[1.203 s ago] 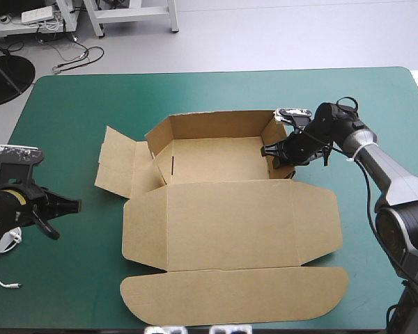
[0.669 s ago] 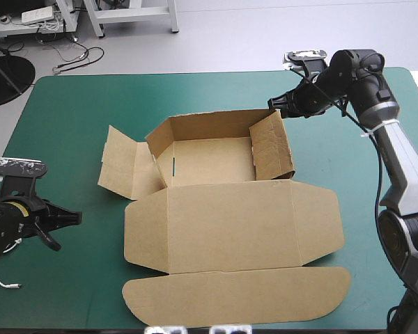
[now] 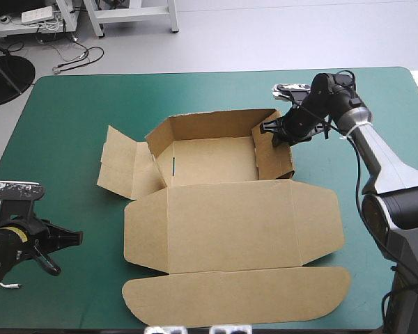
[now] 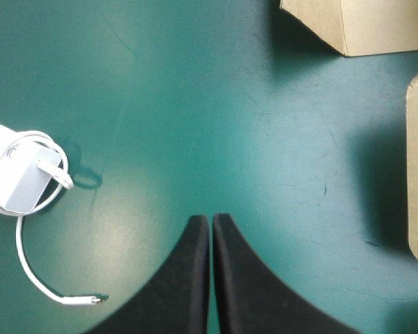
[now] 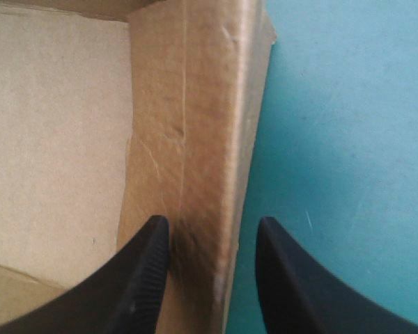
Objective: Fold the box
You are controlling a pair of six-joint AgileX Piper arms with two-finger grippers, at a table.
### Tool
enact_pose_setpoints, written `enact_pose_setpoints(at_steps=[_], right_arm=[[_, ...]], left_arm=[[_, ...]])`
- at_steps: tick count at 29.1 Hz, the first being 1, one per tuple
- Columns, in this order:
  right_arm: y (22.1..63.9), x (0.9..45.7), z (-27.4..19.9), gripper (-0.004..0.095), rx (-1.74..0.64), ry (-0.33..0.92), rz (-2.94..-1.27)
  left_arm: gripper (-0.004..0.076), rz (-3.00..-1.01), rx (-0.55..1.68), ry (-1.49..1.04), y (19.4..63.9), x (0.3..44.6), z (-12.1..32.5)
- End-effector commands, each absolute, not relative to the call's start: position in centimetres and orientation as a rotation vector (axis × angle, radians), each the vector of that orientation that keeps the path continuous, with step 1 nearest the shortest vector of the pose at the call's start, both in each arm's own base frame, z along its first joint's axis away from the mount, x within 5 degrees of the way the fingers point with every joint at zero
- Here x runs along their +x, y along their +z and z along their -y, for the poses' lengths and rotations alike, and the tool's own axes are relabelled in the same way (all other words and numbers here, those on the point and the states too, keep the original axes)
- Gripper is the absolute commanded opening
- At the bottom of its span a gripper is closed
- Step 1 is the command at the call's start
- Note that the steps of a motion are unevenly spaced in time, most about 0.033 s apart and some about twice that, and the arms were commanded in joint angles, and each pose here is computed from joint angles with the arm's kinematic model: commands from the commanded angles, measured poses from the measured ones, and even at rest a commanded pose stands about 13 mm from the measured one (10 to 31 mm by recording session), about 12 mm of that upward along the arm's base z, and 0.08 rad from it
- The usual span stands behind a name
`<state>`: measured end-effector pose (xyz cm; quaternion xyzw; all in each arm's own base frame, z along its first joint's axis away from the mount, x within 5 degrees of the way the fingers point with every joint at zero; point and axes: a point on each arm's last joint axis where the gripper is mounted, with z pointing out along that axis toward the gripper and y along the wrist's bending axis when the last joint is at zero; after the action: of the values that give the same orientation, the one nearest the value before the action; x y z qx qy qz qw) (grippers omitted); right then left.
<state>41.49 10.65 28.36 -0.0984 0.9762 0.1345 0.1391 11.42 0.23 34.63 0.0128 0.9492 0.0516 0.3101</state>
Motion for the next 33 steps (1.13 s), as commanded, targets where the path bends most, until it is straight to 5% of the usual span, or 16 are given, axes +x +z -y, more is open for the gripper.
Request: enact_pose_setpoints(at_steps=[1,3,6,25,33], right_arm=[[29.5,42.1,-11.2,0.0363,-0.263,0.474,-2.726],[28.6,42.3,-11.2,0.0304,-0.263,0.475,-2.755],[27.7,42.3,-11.3,-0.0004,-0.286,0.476,-2.804],[41.2,34.2,-9.3,-0.0020,-0.360,0.434,-2.525],[45.9,30.6,-6.1,-0.0020,-0.258,0.510,-2.374]], left_arm=[[-0.0005,-2.410,0.023,0.118,35.7,11.8,-0.2],[-0.0007,-2.366,0.034,0.135,36.0,12.1,-0.2],[-0.0007,-2.310,0.048,0.163,36.3,12.7,-0.4],[0.0015,-2.202,-0.021,0.214,40.9,23.0,-1.6],[0.0015,-2.190,-0.222,-0.097,41.4,25.2,-6.8]])
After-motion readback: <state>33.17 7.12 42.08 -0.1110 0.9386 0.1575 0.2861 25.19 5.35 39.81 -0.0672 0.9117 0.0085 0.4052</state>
